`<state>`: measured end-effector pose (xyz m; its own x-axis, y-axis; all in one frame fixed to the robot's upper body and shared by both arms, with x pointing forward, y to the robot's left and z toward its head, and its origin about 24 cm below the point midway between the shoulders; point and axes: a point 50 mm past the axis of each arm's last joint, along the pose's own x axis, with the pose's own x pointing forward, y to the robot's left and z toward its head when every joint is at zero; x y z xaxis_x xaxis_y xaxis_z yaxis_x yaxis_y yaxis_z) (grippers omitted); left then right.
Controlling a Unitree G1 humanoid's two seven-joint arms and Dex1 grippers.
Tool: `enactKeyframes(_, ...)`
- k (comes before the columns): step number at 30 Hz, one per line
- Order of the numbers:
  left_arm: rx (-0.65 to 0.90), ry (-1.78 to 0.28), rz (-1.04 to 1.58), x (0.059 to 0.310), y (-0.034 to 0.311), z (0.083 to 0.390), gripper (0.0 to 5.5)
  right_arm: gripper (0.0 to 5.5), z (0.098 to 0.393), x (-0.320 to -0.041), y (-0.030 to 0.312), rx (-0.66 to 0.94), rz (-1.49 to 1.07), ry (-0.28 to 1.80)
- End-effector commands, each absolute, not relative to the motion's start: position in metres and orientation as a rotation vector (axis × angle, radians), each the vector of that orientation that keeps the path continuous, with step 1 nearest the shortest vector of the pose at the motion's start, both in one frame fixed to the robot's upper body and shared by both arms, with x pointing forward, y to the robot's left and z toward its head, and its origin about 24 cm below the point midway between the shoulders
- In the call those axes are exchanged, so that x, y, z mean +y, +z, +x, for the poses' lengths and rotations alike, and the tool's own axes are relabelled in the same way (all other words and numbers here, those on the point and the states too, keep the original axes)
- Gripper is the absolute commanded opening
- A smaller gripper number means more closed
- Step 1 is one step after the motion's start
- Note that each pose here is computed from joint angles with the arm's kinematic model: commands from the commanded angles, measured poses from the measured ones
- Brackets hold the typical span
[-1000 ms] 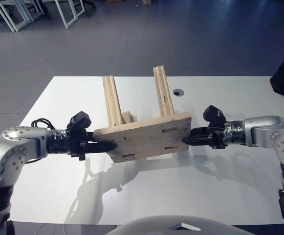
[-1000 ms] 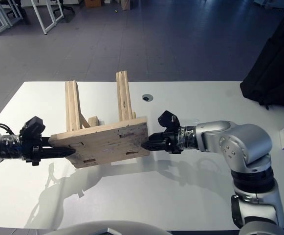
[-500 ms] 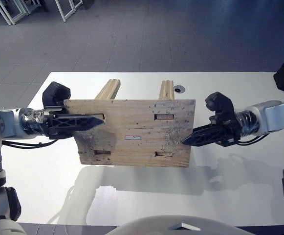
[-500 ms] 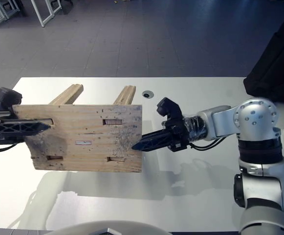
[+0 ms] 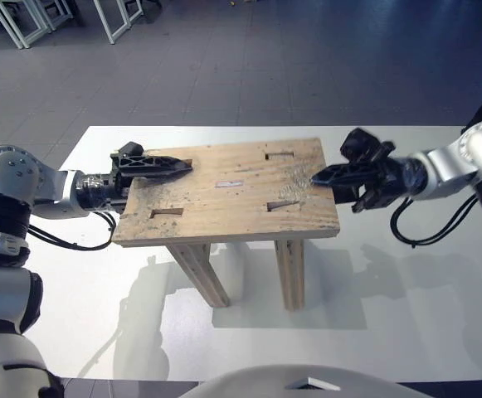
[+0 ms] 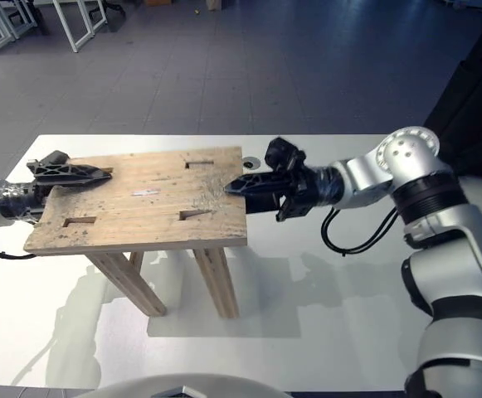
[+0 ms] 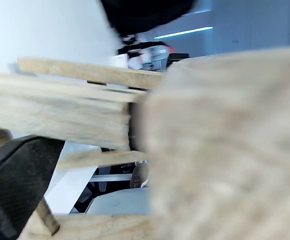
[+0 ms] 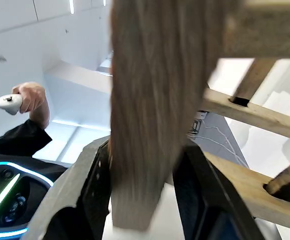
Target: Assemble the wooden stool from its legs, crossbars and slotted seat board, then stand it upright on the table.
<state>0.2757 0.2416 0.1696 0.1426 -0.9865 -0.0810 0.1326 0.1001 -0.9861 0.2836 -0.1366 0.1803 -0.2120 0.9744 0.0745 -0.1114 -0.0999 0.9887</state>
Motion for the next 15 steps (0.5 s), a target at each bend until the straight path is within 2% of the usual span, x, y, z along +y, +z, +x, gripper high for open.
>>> enactKeyframes(1,1.105,-1.063,-1.071,0.236,0.159,0.277,5.47,1.79,0.282,-0.136,0.175,1.186,1.061,1.462)
enactKeyframes(7,1.038,-1.087,-1.060,0.239,0.164,0.275,5.47,1.79,0.278,-0.138,0.169,1.105,1.038,1.432)
enactKeyframes(12,1.011,-1.068,-1.081,0.246,0.167,0.275,5.50,3.02,0.281,-0.145,0.169,1.080,1.053,1.388)
enactKeyframes(15,1.011,-1.068,-1.093,0.252,0.170,0.272,5.50,3.57,0.283,-0.151,0.170,1.072,1.062,1.363)
